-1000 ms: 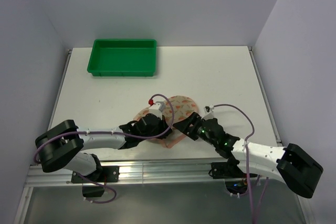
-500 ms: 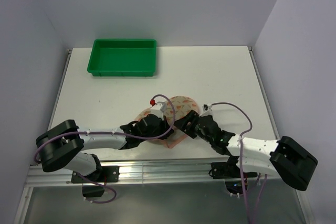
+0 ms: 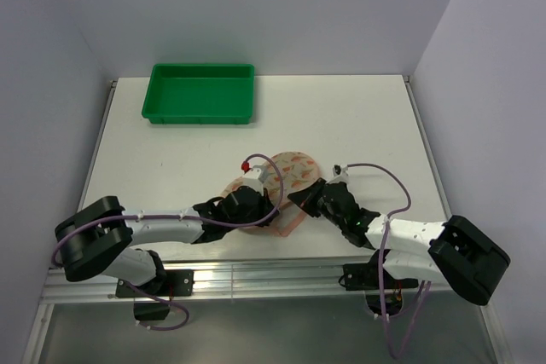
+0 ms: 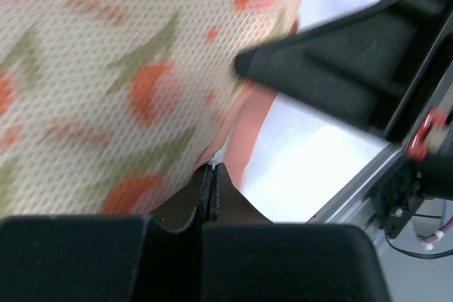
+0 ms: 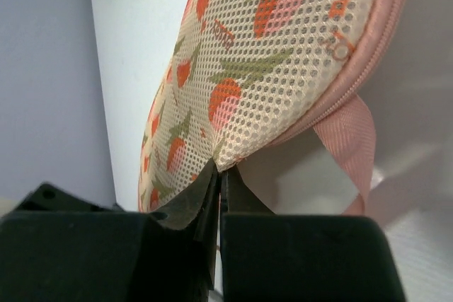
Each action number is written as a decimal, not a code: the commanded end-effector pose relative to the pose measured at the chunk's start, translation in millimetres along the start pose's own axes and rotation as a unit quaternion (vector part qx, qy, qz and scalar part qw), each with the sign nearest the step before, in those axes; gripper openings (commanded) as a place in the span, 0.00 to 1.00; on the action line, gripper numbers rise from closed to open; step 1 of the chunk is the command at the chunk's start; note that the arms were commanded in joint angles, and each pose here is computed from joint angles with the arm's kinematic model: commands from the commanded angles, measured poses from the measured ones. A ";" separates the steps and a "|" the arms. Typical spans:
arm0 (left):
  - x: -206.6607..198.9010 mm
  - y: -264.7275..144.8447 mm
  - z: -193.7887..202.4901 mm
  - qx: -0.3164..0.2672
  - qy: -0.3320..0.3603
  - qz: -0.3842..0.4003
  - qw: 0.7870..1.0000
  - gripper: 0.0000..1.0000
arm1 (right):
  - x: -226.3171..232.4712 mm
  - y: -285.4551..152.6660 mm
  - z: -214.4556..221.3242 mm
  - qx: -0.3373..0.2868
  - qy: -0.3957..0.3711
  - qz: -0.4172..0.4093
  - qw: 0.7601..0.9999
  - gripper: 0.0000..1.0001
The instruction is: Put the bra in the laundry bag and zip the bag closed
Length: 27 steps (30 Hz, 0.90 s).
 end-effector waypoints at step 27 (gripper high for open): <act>23.6 -53.7 1.1 -0.025 -0.016 -0.030 0.999 0.00 | 10.5 52.1 -106.6 0.045 -0.149 -0.024 0.988 0.81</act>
Point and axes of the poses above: each gripper's point midway between its finger pads, its own y axis out along the fingers, its own x axis along the line the jaws close on, z = x × y, the point moved 9 cm from there along -y, back along the fingers, and after that the axes turned 14 degrees about -y, right-handed, at the moved point
